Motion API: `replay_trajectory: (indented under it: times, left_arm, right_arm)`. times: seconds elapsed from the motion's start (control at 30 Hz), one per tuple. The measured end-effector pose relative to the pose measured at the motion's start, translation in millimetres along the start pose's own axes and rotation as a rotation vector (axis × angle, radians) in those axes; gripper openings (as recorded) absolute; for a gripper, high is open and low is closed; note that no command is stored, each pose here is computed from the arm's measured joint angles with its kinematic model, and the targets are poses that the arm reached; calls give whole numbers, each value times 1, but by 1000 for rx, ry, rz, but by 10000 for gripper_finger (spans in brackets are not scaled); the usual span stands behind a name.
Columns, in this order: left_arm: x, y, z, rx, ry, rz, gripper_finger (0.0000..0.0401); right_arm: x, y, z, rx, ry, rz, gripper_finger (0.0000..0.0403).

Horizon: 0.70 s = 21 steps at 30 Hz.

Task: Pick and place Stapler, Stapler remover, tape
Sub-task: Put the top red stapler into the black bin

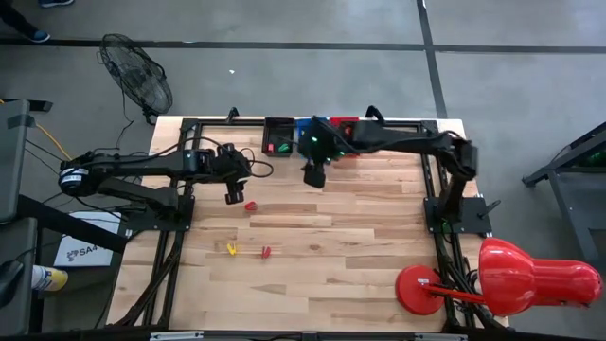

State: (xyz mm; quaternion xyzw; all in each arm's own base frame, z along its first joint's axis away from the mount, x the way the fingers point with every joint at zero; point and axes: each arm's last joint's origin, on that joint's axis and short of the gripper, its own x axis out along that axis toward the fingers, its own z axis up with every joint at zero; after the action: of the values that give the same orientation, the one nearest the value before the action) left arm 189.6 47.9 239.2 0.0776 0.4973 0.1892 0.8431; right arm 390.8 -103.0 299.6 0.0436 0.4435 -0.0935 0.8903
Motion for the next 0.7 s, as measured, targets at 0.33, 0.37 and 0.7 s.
replay_trajectory:
  times: [0.33,0.37,0.7]
  left_arm:
    - [0,0,2,-6,-17,3,206]
    - [0,0,2,-7,-17,3,206]
    - [0,-1,2,-33,-19,-23,206]
  right_arm:
    - [-24,4,-80,147,-235,84,227]
    - [-29,3,-88,164,-268,110,227]
    - [-62,4,-175,482,-510,176,227]
